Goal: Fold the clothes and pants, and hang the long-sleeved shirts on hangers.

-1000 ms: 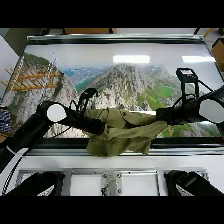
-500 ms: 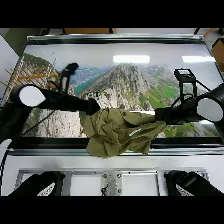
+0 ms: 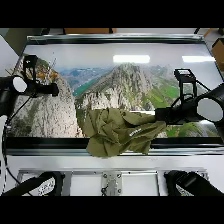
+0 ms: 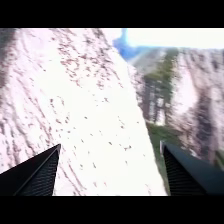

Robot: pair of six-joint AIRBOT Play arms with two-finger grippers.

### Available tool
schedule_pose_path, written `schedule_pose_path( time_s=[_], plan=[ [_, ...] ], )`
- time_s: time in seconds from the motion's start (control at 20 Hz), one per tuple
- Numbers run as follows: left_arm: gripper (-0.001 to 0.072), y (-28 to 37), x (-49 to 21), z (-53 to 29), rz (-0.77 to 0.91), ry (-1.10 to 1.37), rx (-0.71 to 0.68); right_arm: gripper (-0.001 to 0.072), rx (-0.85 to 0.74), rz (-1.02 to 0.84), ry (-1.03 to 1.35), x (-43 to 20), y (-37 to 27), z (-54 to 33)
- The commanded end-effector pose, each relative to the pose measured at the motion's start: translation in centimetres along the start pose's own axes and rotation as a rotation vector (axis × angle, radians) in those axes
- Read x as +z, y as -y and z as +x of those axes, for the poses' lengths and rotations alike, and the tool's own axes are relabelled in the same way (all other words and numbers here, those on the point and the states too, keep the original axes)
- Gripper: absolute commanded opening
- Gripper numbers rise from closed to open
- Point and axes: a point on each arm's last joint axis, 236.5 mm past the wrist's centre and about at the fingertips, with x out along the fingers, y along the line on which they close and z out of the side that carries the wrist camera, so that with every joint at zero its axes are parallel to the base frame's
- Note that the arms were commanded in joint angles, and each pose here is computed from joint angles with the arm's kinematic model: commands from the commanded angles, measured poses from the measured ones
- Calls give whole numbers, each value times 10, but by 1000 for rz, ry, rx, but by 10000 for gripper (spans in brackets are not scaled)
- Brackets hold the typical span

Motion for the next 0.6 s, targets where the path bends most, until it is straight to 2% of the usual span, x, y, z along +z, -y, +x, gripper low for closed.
schedule_pose_path(
  time_s=[0.0, 0.15, 0.3, 0.55],
  plan=[
    [705, -71, 16, 52, 115, -9, 214, 14, 0, 1, 0, 0, 0, 0],
    [704, -102, 40, 89, 193, -41, 329, 14, 1, 0, 0, 0, 0, 0],
    [695, -123, 51, 131, 176, -85, 357, 14, -3, 0, -6, 1, -1, 2],
    [695, -159, 31, 181, 119, -218, 389, 14, -3, 0, -6, 0, -1, 2]
  ],
)
